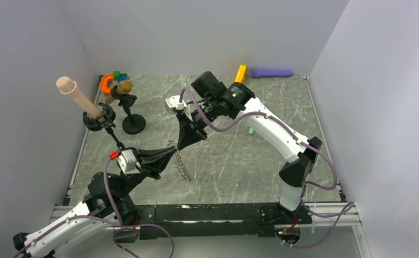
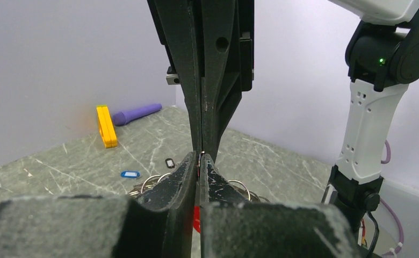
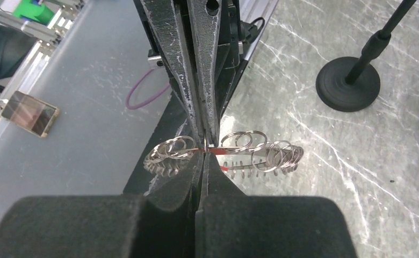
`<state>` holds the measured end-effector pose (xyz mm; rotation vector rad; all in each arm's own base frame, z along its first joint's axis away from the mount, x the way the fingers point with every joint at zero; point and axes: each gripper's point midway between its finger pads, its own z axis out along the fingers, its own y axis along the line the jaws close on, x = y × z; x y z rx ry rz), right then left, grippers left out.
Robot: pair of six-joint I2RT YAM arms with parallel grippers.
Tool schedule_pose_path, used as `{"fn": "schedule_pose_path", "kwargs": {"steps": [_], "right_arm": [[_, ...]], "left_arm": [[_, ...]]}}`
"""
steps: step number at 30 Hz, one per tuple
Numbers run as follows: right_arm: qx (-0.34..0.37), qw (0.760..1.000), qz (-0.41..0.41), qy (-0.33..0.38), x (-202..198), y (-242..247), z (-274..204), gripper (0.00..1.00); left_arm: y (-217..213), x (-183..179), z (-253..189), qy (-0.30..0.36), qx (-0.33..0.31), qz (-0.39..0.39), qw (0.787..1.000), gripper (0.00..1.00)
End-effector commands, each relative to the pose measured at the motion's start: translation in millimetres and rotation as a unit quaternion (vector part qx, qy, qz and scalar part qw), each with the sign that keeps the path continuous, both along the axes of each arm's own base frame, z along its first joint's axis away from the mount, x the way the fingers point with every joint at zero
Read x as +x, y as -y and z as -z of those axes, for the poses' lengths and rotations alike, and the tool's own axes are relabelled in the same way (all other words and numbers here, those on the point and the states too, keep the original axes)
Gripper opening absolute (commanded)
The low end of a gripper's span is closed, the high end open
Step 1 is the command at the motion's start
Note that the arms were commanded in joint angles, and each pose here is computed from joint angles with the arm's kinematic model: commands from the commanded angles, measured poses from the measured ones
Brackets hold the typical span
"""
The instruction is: Put the keys on the keyring
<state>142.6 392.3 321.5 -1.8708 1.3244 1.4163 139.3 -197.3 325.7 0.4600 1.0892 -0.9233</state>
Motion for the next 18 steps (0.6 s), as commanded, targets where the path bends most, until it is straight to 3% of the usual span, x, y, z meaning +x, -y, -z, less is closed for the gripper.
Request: {"fn": "schedule_pose_path", "kwargs": {"steps": [1, 3, 6, 11, 18], "right_arm": [[0.0, 0.999, 0.008, 0.039, 3.7, 3.0, -4.9, 0.0], [-0.008, 0.999, 0.015, 0.051, 7.7, 4.6, -0.1, 0.0], [-0.02, 0.997, 0.026, 0.071, 13.6, 7.5, 5.7, 0.0], [-0.04, 0.993, 0.035, 0.105, 20.3, 15.5, 14.9, 0.0], [-0.072, 0.98, 0.041, 0.181, 33.7, 33.9, 21.8, 0.0]], "left_arm": [[-11.1, -4.4, -12.4, -0.008, -0.013, -0.004, 1.0, 0.17], [-14.9, -6.1, -8.9, -0.02, 0.0, -0.006, 1.0, 0.31], [-23.5, -9.8, -15.1, -0.03, 0.009, -0.011, 0.999, 0.41], [-34.4, -17.9, -18.5, -0.044, 0.047, -0.011, 0.998, 0.48], [-31.3, -21.5, -8.9, -0.078, 0.154, 0.0, 0.985, 0.51]]}}
